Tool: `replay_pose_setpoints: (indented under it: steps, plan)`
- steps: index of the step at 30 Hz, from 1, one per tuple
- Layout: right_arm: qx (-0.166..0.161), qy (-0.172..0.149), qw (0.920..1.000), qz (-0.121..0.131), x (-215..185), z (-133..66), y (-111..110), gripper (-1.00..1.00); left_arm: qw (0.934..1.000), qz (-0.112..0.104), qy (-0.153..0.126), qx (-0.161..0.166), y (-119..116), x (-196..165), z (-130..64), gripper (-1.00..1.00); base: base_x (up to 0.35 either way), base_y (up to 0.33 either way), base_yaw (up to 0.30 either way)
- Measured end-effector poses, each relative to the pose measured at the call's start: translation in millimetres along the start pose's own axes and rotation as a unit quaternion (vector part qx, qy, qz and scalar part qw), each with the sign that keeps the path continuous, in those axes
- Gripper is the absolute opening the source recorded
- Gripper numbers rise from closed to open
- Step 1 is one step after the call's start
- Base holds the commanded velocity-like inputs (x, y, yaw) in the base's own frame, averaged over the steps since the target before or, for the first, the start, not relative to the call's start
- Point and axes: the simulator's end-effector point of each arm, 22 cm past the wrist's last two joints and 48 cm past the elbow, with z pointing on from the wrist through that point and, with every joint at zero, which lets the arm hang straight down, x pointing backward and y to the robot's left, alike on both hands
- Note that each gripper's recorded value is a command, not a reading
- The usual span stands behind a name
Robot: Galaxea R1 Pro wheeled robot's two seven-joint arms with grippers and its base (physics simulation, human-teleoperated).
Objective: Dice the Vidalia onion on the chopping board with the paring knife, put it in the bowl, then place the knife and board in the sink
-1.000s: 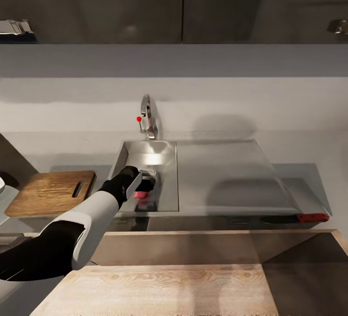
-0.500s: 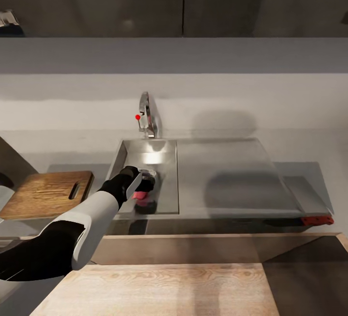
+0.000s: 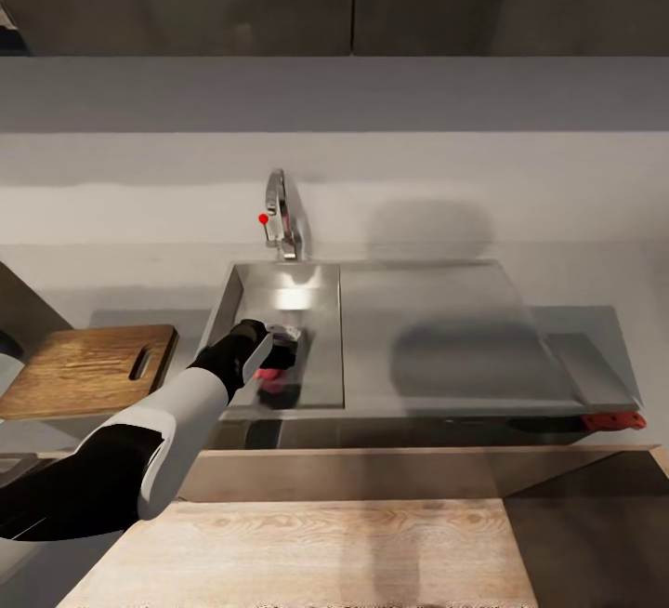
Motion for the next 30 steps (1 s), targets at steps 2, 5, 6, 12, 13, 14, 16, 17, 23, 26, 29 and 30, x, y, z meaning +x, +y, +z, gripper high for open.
replay_pose_setpoints:
  steps: [2, 5, 6, 12, 13, 14, 16, 17, 23, 26, 29, 30]
  plan:
    - [0.0, 0.002, 1.0, 0.0, 1.4, -0.2, -0.2, 1.0, 1.0, 0.0, 0.002, 0.0, -0.1, 1.6, 2.0, 1.0, 0.0, 0.0, 0.0]
    - [0.0, 0.004, 1.0, 0.0, 3.4, -0.4, -0.2, 1.0, 1.0, 0.0, 0.006, 0.0, -0.3, 5.0, 5.3, 1.0, 0.0, 0.0, 0.0]
    - [0.0, 0.005, 1.0, 0.0, 4.0, -0.5, -0.2, 1.0, 1.0, 0.0, 0.007, 0.0, -0.4, 5.7, 6.2, 1.0, 0.0, 0.0, 0.0]
    - [0.0, 0.007, 1.0, 0.0, 5.6, -0.8, -0.3, 1.0, 0.9999, 0.0, 0.01, 0.001, -0.5, 8.3, 8.9, 1.0, 0.0, 0.0, 0.0]
    - [0.0, 0.007, 1.0, 0.0, 5.8, -0.8, -0.4, 1.0, 0.9999, 0.0, 0.01, 0.001, -0.5, 8.4, 9.0, 1.0, 0.0, 0.0, 0.0]
    - [0.0, 0.008, 1.0, -0.001, 5.9, -0.8, -0.6, 1.0, 0.9999, 0.0, 0.01, 0.001, -0.5, 8.5, 9.0, 1.0, 0.0, 0.0, 0.0]
    - [0.001, 0.008, 1.0, -0.001, 6.1, -0.8, -0.8, 1.0, 0.9999, 0.0, 0.01, 0.001, -0.5, 8.6, 9.1, 1.0, 0.0, 0.0, 0.0]
    - [0.001, 0.008, 1.0, -0.001, 6.2, -0.8, -1.0, 1.0, 0.9999, 0.0, 0.01, 0.001, -0.5, 8.6, 9.1, 1.0, 0.0, 0.0, 0.0]
    - [0.001, 0.008, 1.0, -0.001, 6.2, -0.8, -1.4, 1.0, 0.9999, 0.0, 0.01, -0.001, 0.7, 8.7, 9.3, 1.0, 0.0, 0.0, 0.0]
    - [0.001, 0.008, 1.0, -0.001, 6.2, -0.8, -1.4, 1.0, 0.9999, 0.0, 0.01, -0.001, 1.0, 8.7, 9.3, 1.0, 0.0, 0.0, 0.0]
    - [0.001, 0.008, 1.0, -0.001, 6.2, -0.8, -1.3, 1.0, 0.9999, 0.0, 0.01, -0.001, 0.9, 8.7, 9.3, 1.0, 0.0, 0.0, 0.0]
    - [0.001, 0.008, 1.0, -0.001, 6.2, -0.8, -1.3, 1.0, 0.9999, 0.0, 0.01, -0.001, 0.8, 8.7, 9.3, 1.0, 0.0, 0.0, 0.0]
